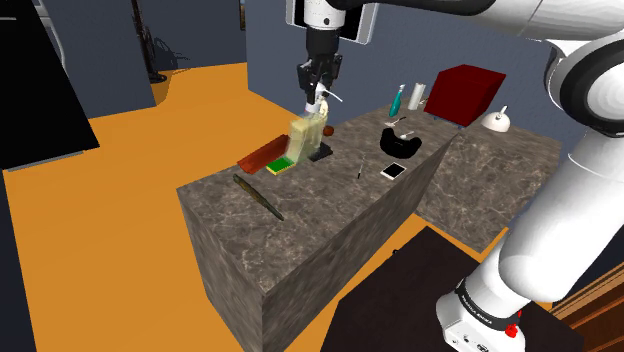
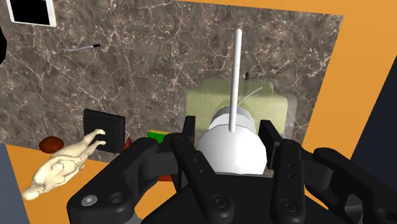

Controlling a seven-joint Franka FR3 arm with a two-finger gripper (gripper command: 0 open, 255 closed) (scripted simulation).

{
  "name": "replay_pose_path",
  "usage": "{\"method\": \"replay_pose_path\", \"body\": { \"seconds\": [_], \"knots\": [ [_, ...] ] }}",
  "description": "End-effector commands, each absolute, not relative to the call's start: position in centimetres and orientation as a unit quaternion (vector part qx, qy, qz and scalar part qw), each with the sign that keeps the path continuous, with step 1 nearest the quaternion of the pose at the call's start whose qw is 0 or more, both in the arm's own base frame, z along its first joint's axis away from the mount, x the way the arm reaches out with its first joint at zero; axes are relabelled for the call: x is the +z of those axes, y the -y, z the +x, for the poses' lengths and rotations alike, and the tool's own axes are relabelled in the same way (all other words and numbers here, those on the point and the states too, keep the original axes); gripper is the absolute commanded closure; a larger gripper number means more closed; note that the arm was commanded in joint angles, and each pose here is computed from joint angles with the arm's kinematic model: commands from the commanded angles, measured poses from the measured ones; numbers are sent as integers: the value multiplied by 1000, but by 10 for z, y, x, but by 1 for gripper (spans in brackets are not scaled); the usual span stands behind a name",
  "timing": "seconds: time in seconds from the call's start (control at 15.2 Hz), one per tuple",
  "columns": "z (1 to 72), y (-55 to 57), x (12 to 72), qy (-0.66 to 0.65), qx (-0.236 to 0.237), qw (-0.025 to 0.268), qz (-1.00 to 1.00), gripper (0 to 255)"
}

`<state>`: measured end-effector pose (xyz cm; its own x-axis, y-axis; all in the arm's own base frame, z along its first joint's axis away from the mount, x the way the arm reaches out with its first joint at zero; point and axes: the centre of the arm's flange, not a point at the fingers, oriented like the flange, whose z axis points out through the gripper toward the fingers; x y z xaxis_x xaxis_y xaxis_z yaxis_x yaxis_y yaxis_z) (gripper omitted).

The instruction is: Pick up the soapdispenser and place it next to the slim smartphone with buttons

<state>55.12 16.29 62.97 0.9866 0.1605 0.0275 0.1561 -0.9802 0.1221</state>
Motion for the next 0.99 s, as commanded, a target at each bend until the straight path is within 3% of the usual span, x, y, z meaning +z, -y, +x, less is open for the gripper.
{"method": "replay_pose_path", "body": {
  "seconds": [0.0, 0.92],
  "knots": [
    [550, -135, 630, -80, 19, 60, 995, 255],
    [547, 50, 631, -80, 19, 60, 995, 255]
  ]
}}
